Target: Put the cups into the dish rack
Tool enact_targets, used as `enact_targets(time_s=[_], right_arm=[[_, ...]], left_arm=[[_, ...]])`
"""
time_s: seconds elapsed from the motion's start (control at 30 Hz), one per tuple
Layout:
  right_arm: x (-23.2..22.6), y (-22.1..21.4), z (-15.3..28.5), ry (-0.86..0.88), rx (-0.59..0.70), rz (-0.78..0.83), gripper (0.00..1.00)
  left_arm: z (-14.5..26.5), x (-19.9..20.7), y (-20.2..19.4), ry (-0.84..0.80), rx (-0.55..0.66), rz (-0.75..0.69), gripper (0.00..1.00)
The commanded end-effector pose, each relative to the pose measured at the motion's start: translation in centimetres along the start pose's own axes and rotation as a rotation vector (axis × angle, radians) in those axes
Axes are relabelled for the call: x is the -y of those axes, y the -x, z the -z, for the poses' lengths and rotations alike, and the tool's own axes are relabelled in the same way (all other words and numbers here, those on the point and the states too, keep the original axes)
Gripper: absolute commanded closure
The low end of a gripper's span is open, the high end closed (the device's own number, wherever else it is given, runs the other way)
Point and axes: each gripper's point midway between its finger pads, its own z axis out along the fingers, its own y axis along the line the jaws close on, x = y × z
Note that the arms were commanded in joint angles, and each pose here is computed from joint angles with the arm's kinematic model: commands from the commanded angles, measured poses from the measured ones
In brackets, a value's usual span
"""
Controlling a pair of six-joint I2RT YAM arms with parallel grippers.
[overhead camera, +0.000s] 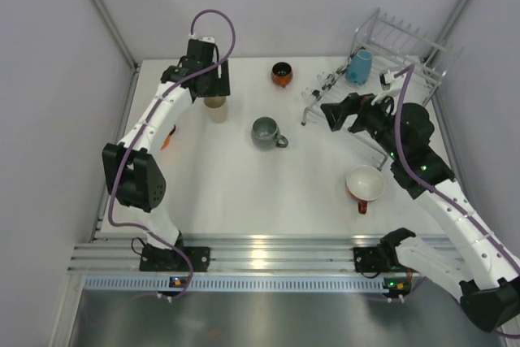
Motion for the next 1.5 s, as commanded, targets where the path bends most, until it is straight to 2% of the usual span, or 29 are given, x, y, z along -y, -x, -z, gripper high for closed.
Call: enact_targets(time_s=[0.0, 0.2, 0.37, 0.63, 0.8, 0.9, 1.0, 1.07, 1.23, 1.47], right_arm=[[-0.4, 1.5, 0.6, 0.0, 0.06, 0.026, 0.01], [-0.3, 1.4, 0.7, -0.001, 0.062, 0.026, 0.01], [-0.2, 1.1, 0.7, -0.002, 0.059, 0.029, 0.01], [-0.1, 0.9, 0.9, -0.011, 0.057, 0.041, 0.01], [-0.1, 0.7, 0.8, -0.012, 0.052, 0.046, 0.01], [-0.2, 0.6, 0.8, -0.01, 0.05, 0.041, 0.01], [-0.2, 0.6, 0.8, -0.009, 0.046, 0.043, 0.01], [0.0, 0.5, 0.8, -0.013, 0.045, 0.046, 0.01], [-0.1, 0.5, 0.8, -0.014, 0.043, 0.044, 0.01], [-0.2, 0.8, 1.3, -0.013, 0.056, 0.038, 0.01]], left_arm=[[-0.1, -0.5, 1.2, 0.038, 0.016, -0.031, 0.18], [-2.4, 0.5, 0.3, 0.018, -0.03, -0.051, 0.23], [-4.6, 2.9, -0.5, -0.045, -0.069, -0.091, 0.26], [-7.7, 3.1, -2.9, -0.003, -0.133, -0.119, 0.3], [-5.9, 3.6, -2.1, -0.017, -0.1, -0.129, 0.28], [-3.5, 5.1, -0.5, -0.058, -0.045, -0.142, 0.27], [-1.1, 7.9, -0.8, -0.136, -0.03, -0.143, 0.27], [0.3, 10.2, -1.9, -0.184, -0.039, -0.154, 0.27], [0.9, 13.6, -7.1, -0.24, -0.15, -0.099, 0.31], [1.3, 17.5, -8.8, -0.25, -0.163, -0.068, 0.33]])
